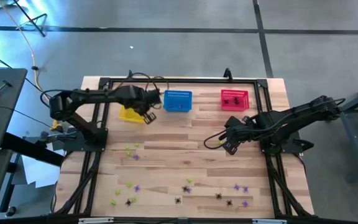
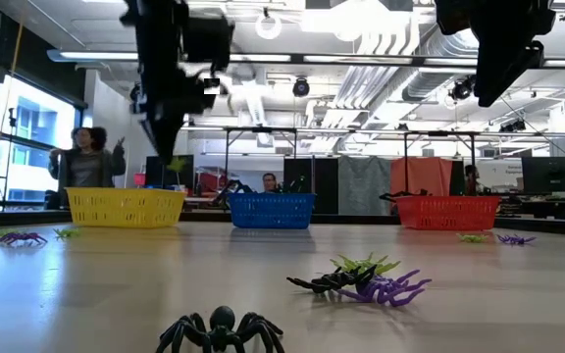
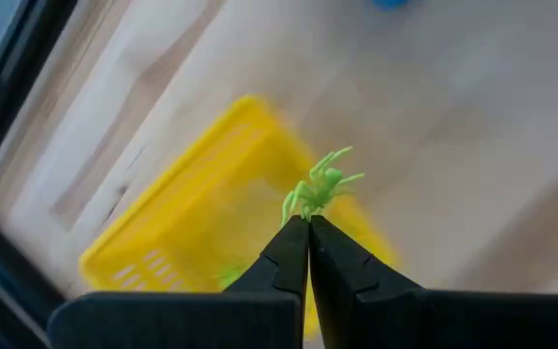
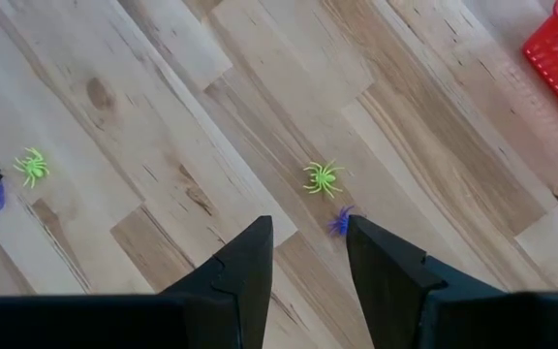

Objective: Sort Halloween decoration
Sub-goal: Put the green spider toy into the yellow bin

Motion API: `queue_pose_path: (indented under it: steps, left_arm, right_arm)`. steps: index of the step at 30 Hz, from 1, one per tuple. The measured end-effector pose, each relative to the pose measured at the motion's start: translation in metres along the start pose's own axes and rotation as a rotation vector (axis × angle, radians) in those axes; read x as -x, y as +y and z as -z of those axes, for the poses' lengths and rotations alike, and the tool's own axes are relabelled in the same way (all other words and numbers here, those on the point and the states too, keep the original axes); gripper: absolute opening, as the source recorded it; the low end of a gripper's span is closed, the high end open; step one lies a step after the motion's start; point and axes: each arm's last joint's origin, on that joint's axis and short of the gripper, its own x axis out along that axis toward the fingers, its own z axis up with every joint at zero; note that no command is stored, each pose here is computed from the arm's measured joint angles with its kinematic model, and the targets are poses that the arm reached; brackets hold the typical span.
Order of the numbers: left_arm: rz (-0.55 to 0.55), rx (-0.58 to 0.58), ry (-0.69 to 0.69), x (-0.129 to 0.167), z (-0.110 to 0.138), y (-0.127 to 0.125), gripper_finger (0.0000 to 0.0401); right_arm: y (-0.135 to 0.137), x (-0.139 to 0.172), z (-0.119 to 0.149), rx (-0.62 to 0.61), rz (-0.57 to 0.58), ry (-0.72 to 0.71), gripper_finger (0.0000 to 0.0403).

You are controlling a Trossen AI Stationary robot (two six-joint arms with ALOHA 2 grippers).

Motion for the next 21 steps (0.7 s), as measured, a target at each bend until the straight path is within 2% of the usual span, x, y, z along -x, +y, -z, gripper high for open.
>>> queue_pose_path:
  steps: [4,7,14,21]
  left_arm:
    - [-0.036,0.084,0.095,-0.024,0.007,0.025,0.0]
    - [-0.053,0.136,0.136,-0.035,0.013,0.035,0.0]
    - [-0.059,0.143,0.143,-0.038,0.015,0.037,0.0006]
    - [-0.095,0.122,0.136,-0.038,0.016,0.036,0.0056]
  right_arm:
    - [0.0,0.0,0.0,0.0,-0.001,0.0,0.013]
    - [0.0,0.0,0.0,0.0,0.0,0.0,0.013]
    - [0.0,0.0,0.0,-0.001,-0.002,-0.002,0.013]
    - [0.0,0.0,0.0,-0.001,-0.003,-0.002,0.013]
